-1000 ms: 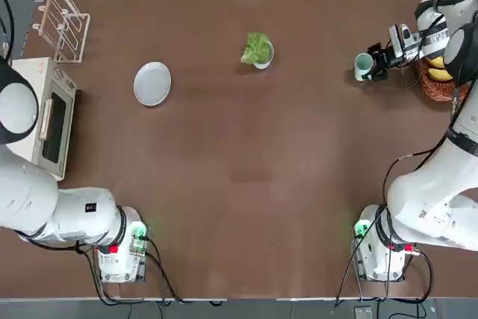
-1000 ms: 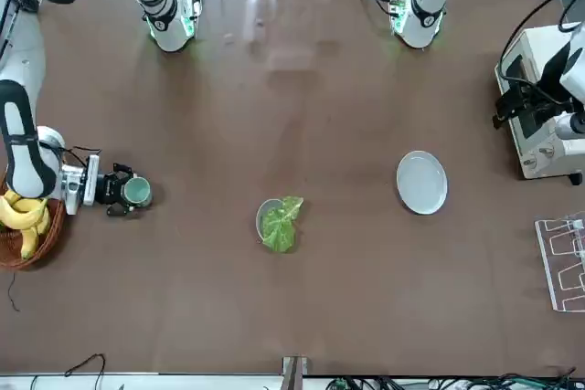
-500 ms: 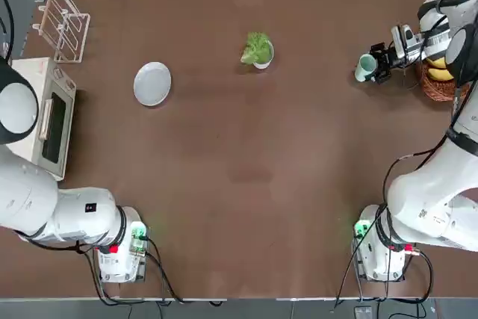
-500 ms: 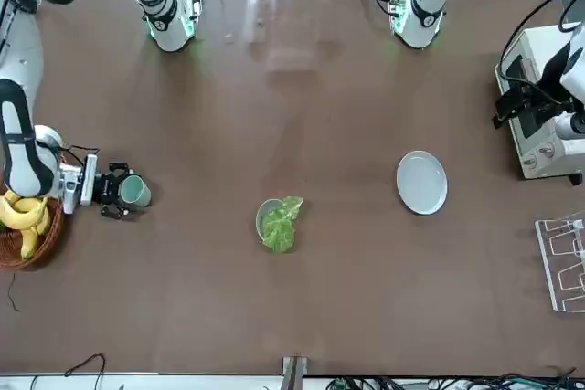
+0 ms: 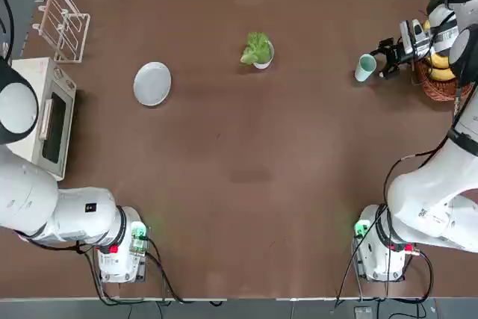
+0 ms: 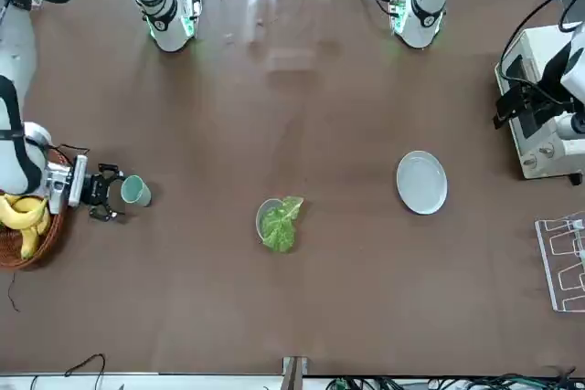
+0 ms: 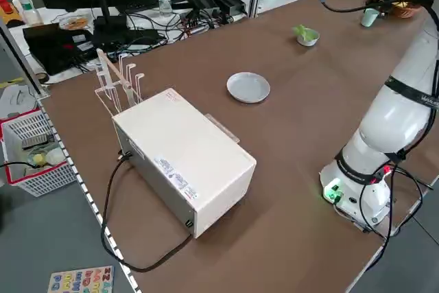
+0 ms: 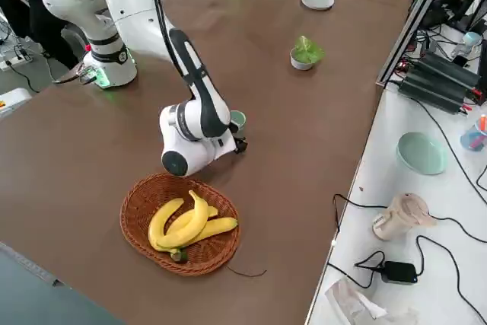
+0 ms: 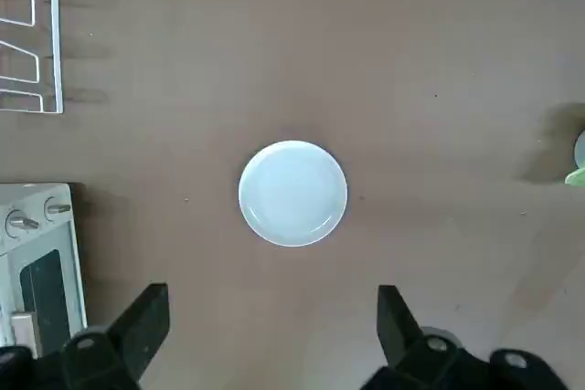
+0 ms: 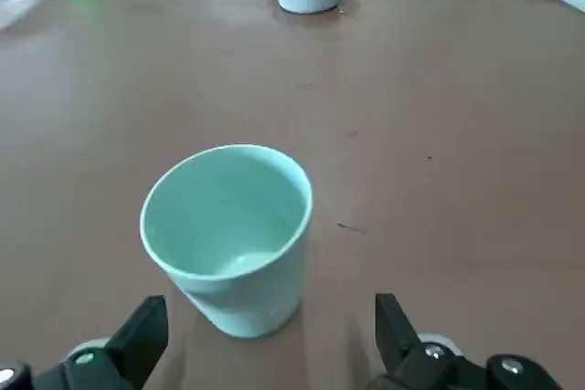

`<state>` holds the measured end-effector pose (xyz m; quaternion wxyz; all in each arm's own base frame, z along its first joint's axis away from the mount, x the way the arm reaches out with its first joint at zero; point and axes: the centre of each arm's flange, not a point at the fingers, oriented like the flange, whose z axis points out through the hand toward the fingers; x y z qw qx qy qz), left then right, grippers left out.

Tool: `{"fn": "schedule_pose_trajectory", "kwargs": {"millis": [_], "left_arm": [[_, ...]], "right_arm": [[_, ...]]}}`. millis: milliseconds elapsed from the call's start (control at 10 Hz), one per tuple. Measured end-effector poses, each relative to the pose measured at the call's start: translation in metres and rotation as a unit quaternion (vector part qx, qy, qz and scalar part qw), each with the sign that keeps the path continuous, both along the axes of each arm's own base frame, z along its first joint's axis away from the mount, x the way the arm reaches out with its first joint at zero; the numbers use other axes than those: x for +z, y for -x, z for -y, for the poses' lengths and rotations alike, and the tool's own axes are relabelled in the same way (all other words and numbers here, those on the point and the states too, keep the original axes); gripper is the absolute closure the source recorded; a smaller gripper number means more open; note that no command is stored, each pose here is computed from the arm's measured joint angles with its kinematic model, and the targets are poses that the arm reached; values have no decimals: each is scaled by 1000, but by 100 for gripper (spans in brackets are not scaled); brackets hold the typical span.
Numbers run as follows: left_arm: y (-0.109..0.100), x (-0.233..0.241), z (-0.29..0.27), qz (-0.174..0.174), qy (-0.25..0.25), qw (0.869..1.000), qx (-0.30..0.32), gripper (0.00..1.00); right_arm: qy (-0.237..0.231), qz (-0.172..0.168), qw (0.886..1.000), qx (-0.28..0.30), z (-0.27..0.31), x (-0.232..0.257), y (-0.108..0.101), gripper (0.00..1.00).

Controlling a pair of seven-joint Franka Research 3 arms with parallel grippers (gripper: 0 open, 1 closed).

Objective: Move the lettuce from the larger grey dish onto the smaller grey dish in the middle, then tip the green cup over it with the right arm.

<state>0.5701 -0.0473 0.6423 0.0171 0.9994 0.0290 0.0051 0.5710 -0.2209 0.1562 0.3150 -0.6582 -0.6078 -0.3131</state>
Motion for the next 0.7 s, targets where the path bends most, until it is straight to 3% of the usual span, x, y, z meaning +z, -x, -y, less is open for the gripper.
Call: {"fn": "schedule_pose_trajectory", "kwargs": {"millis": [400, 700], "left_arm": [[0, 0, 0, 1, 0, 1000, 0, 0], [-1, 1, -9, 1, 0, 1000, 8, 0]], "right_arm": [[93, -9, 995, -42, 15, 101, -57, 0], [166, -69, 974, -140, -36, 147, -98, 0]]}}
